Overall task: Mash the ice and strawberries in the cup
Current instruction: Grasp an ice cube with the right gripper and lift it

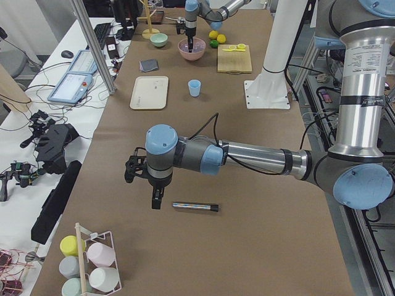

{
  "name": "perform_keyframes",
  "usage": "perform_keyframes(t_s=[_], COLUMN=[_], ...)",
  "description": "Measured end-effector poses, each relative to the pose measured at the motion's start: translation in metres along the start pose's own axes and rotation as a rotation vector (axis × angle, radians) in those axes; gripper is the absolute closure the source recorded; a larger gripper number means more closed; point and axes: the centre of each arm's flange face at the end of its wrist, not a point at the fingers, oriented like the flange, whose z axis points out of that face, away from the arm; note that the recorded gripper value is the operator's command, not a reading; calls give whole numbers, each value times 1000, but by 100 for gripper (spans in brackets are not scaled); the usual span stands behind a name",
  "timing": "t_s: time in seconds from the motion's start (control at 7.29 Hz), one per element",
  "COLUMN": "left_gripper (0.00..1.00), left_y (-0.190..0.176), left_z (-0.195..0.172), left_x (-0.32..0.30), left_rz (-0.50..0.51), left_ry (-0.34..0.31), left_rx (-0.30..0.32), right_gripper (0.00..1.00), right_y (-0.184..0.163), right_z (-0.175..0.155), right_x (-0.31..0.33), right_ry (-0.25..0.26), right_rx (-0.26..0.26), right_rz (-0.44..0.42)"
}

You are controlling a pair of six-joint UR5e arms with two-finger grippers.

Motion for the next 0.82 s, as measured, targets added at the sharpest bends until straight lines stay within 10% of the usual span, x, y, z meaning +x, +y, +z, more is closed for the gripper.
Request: perform_keyframes(t_s=[0.14, 0.82], left_gripper=[2, 2], left_y=[0, 0], left_z=[0, -3], left_x=[0, 2], left_rz=[0, 4], left_ry=[0, 1], left_rx=[0, 6], right_gripper=[100, 100], right_y=[0, -3], right_z=[0, -11], right_x=[0, -8], right_ry=[2, -15], right_rx=[0, 13], right_rz=[-1, -6])
